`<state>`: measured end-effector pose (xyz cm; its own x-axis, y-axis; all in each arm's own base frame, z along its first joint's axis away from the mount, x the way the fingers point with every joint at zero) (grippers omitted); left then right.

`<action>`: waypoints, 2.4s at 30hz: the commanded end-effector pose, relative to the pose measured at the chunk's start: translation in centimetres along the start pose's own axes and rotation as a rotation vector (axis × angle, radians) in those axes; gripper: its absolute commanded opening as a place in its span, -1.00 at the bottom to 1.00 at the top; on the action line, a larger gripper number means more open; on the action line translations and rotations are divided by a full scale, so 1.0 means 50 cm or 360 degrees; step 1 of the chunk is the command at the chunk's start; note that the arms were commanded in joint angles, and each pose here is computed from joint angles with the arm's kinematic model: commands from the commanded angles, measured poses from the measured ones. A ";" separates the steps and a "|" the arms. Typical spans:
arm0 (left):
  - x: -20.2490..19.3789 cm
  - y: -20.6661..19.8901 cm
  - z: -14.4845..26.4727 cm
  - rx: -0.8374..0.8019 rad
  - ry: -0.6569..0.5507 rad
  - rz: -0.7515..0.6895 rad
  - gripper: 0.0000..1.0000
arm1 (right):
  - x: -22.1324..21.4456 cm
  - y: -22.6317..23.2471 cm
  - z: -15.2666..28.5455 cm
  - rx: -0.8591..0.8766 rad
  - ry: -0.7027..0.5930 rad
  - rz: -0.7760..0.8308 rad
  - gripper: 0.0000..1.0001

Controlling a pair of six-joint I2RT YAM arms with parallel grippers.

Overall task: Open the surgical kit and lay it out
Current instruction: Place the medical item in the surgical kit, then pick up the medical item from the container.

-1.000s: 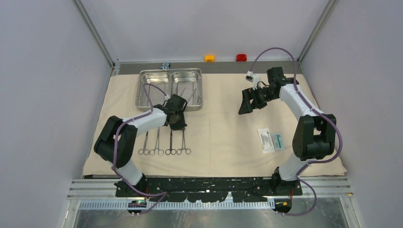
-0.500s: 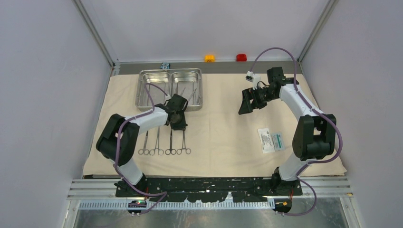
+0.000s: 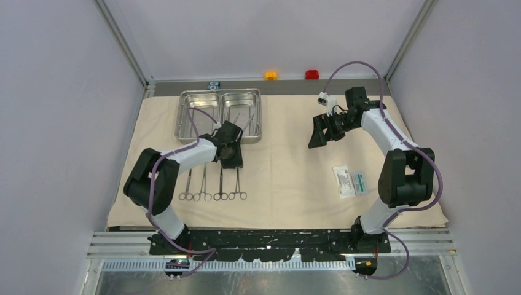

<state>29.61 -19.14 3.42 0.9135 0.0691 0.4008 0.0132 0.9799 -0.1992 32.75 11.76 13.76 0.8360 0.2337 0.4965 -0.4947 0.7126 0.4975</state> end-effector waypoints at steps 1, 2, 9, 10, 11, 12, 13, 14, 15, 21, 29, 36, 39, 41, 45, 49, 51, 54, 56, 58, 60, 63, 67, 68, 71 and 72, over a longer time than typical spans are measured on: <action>0.062 -0.028 0.059 -0.0095 -0.0163 -0.0064 -0.26 | 0.026 0.014 0.019 0.0006 -0.0084 0.0074 0.84; 0.071 -0.031 0.071 -0.0107 -0.0189 -0.0086 -0.10 | 0.027 0.015 0.019 0.0006 -0.0088 0.0070 0.84; 0.144 -0.049 0.169 -0.0168 -0.0388 -0.0228 0.29 | 0.063 0.018 0.040 -0.0095 -0.0232 0.0023 0.84; 0.156 -0.048 0.181 -0.0171 -0.0416 -0.0242 0.31 | 0.071 0.019 0.050 -0.0123 -0.0274 0.0022 0.84; 0.169 -0.047 0.192 -0.0171 -0.0446 -0.0263 0.32 | 0.078 0.022 0.059 -0.0154 -0.0312 0.0021 0.84; 0.184 -0.048 0.204 -0.0181 -0.0477 -0.0297 0.32 | 0.088 0.023 0.070 -0.0193 -0.0356 0.0025 0.84; 0.198 -0.053 0.214 -0.0204 -0.0502 -0.0349 0.32 | 0.096 0.023 0.083 -0.0240 -0.0399 0.0031 0.84; 0.214 -0.058 0.225 -0.0217 -0.0535 -0.0410 0.33 | 0.105 0.022 0.097 -0.0290 -0.0446 0.0037 0.84; 0.230 -0.063 0.234 -0.0223 -0.0569 -0.0474 0.33 | 0.114 0.021 0.111 -0.0343 -0.0490 0.0051 0.84; 0.322 -0.103 0.228 -0.0239 -0.0707 -0.0776 0.32 | 0.144 0.035 0.164 -0.0459 -0.0626 0.0108 0.84; 0.409 -0.058 0.125 -0.0067 -0.0549 -0.0817 0.31 | 0.162 0.059 0.198 -0.0474 -0.0727 0.0111 0.84; 0.454 0.002 0.016 0.0009 -0.0327 -0.0756 0.22 | 0.154 0.075 0.202 -0.0430 -0.0835 0.0081 0.84; 0.471 0.018 -0.010 0.0038 -0.0289 -0.0754 0.12 | 0.143 0.074 0.197 -0.0431 -0.0835 0.0094 0.84; 0.482 0.030 -0.023 0.0102 -0.0286 -0.0769 0.02 | 0.134 0.068 0.190 -0.0434 -0.0821 0.0091 0.84; 0.490 0.044 -0.047 0.0170 -0.0276 -0.0788 -0.12 | 0.125 0.061 0.176 -0.0419 -0.0790 0.0083 0.84; 0.490 0.051 -0.063 0.0203 -0.0249 -0.0789 -0.17 | 0.124 0.058 0.166 -0.0401 -0.0764 0.0079 0.84; 0.490 0.054 -0.068 0.0216 -0.0241 -0.0789 -0.20 | 0.122 0.055 0.162 -0.0398 -0.0751 0.0079 0.84; 0.490 0.060 -0.076 0.0241 -0.0230 -0.0787 -0.22 | 0.119 0.052 0.156 -0.0393 -0.0734 0.0080 0.84; 0.489 0.065 -0.082 0.0263 -0.0221 -0.0786 -0.24 | 0.120 0.051 0.154 -0.0391 -0.0728 0.0083 0.84; 0.487 0.068 -0.089 0.0275 -0.0208 -0.0787 -0.24 | 0.118 0.049 0.150 -0.0382 -0.0717 0.0087 0.84; 0.488 0.070 -0.093 0.0283 -0.0206 -0.0786 -0.25 | 0.115 0.049 0.146 -0.0368 -0.0701 0.0087 0.84; 0.485 0.074 -0.100 0.0294 -0.0195 -0.0785 -0.26 | 0.113 0.049 0.141 -0.0356 -0.0684 0.0089 0.84; 0.479 0.081 -0.109 0.0319 -0.0176 -0.0786 -0.28 | 0.111 0.049 0.139 -0.0347 -0.0673 0.0091 0.84; 0.479 0.083 -0.111 0.0324 -0.0174 -0.0785 -0.29 | 0.110 0.049 0.138 -0.0345 -0.0671 0.0093 0.84; 0.479 0.084 -0.114 0.0328 -0.0174 -0.0786 -0.32 | 0.109 0.051 0.138 -0.0336 -0.0667 0.0097 0.84; 0.478 0.084 -0.117 0.0328 -0.0171 -0.0785 -0.34 | 0.109 0.051 0.138 -0.0336 -0.0667 0.0097 0.84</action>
<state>52.98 -14.59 5.77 0.7911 -0.3938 0.4682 0.3477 0.9191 0.1855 34.01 10.06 21.62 0.6547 0.0112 0.7558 -0.4070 0.8478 0.3399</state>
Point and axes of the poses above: each gripper's point midway between its finger pads, its own z axis back along the fingers, its own y axis along the line the jaws close on, x = y × z, the point moved 1 cm from there along z, back along the fingers, and after that the axes turned 6 degrees about -z, right-handed, at the moved point
